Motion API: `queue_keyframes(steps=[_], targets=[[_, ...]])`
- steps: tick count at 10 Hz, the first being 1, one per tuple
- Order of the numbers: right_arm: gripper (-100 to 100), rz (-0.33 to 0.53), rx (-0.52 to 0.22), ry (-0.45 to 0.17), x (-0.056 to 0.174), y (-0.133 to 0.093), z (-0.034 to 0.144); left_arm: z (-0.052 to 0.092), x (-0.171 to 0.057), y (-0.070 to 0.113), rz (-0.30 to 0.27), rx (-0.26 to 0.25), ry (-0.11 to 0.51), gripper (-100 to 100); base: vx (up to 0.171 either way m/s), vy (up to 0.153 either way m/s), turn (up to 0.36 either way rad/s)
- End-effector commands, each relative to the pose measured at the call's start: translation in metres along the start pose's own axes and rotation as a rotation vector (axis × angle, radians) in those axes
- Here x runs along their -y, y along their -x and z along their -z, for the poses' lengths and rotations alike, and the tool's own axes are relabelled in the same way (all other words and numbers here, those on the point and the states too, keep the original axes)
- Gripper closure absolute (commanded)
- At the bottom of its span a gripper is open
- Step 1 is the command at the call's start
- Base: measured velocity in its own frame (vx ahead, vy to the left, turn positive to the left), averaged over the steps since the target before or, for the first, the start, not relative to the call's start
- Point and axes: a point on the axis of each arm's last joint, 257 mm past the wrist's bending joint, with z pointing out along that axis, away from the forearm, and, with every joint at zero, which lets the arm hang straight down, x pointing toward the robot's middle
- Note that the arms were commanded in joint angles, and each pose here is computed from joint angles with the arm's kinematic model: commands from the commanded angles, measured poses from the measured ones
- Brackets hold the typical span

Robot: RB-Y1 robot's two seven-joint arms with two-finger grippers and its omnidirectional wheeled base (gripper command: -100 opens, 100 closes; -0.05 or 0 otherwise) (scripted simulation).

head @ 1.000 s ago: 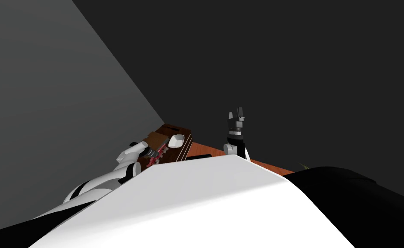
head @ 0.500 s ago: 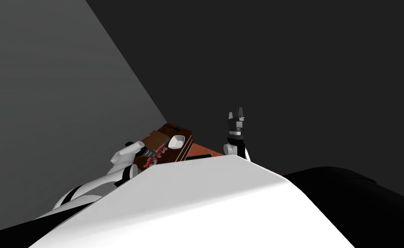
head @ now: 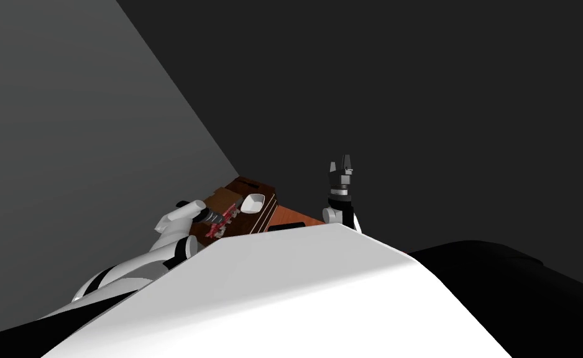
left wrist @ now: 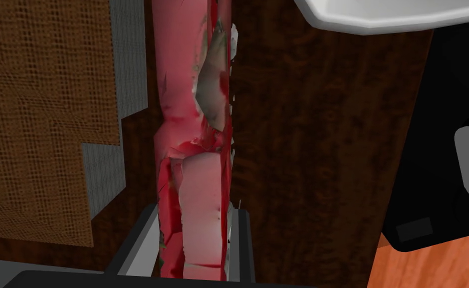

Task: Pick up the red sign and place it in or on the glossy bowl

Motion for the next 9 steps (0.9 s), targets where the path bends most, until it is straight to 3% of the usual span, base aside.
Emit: queue_keyframes(steps=[1, 2, 5, 6, 9], targets=[[0, 0.0, 0.0, 0.0, 0.0, 0.0, 0.0, 0.016, 0.016, -0.015, -0.002, -0.029, -0.03, 100, -0.077, -0.007, -0.079], [0, 0.0, 0.0, 0.0, 0.0, 0.0, 0.0, 0.016, 0.016, -0.015, -0.002, -0.029, -0.03, 100, -0.096, -0.01, -0.055], [0, 0.0, 0.0, 0.0, 0.0, 0.0, 0.0, 0.044, 0.033, -0.04, 0.001, -0.08, -0.065, 100, -0.133, 0.013, -0.069], [0, 0.0, 0.0, 0.0, 0.0, 0.0, 0.0, 0.044, 0.033, -0.04, 0.001, -0.08, -0.065, 100, -0.159, 0.043, -0.076], [0, 0.0, 0.0, 0.0, 0.0, 0.0, 0.0, 0.062, 0.039, -0.054, 0.008, -0.109, -0.08, 100, -0.124, 0.043, -0.066]])
